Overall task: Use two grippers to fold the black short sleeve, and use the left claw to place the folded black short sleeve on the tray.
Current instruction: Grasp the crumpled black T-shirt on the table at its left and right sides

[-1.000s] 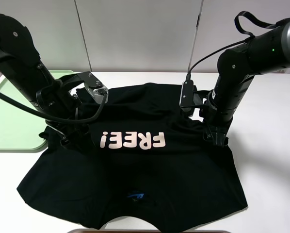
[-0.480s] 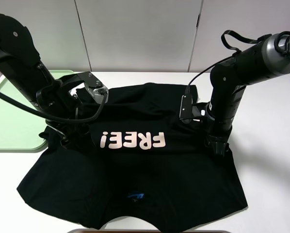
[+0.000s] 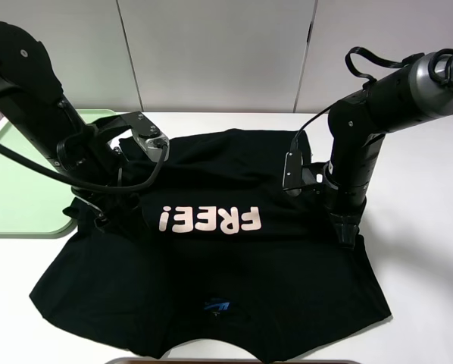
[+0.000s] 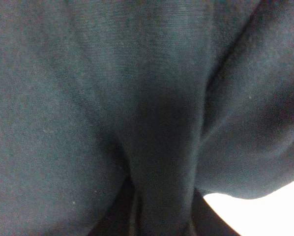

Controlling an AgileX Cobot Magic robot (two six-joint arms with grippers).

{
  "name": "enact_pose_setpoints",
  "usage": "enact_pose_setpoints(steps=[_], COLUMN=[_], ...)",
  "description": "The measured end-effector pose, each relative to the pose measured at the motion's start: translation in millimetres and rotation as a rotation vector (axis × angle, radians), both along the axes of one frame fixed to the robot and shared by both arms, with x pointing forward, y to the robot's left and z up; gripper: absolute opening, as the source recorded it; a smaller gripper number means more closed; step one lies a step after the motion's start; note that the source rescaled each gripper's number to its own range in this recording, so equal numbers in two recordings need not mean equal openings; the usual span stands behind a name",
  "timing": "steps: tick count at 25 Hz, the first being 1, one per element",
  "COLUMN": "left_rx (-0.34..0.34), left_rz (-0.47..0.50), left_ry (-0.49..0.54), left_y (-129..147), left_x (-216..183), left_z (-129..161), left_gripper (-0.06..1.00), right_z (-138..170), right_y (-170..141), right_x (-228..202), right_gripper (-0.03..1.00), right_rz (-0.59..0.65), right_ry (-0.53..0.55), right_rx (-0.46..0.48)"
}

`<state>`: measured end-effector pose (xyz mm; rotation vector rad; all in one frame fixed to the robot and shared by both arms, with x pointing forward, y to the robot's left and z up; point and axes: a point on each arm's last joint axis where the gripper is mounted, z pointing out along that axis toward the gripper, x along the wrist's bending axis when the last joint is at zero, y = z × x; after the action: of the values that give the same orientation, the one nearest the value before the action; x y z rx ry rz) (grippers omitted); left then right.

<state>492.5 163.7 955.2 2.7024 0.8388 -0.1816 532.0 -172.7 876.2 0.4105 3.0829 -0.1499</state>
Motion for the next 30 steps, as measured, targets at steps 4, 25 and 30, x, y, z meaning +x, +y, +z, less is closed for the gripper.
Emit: enact_pose_setpoints(steps=[4,25,30], left_rx=[0.019,0.238,0.349], left_rz=[-0.010,0.021,0.001], left_ry=[-0.032,-0.030,0.077], left_y=[2,6,7], left_x=[2,40,51], left_z=[-1,19,-21], left_gripper=[0.91,0.90,0.90], right_z=[0,0,0], right_y=[0,0,0], right_x=[0,0,0], right_gripper=[0.15,0.15,0.15], right_rz=[0.000,-0.019,-0.020], right_ry=[0.001,-0.003,-0.002], right_rx=[-0.001,-0.003,-0.002])
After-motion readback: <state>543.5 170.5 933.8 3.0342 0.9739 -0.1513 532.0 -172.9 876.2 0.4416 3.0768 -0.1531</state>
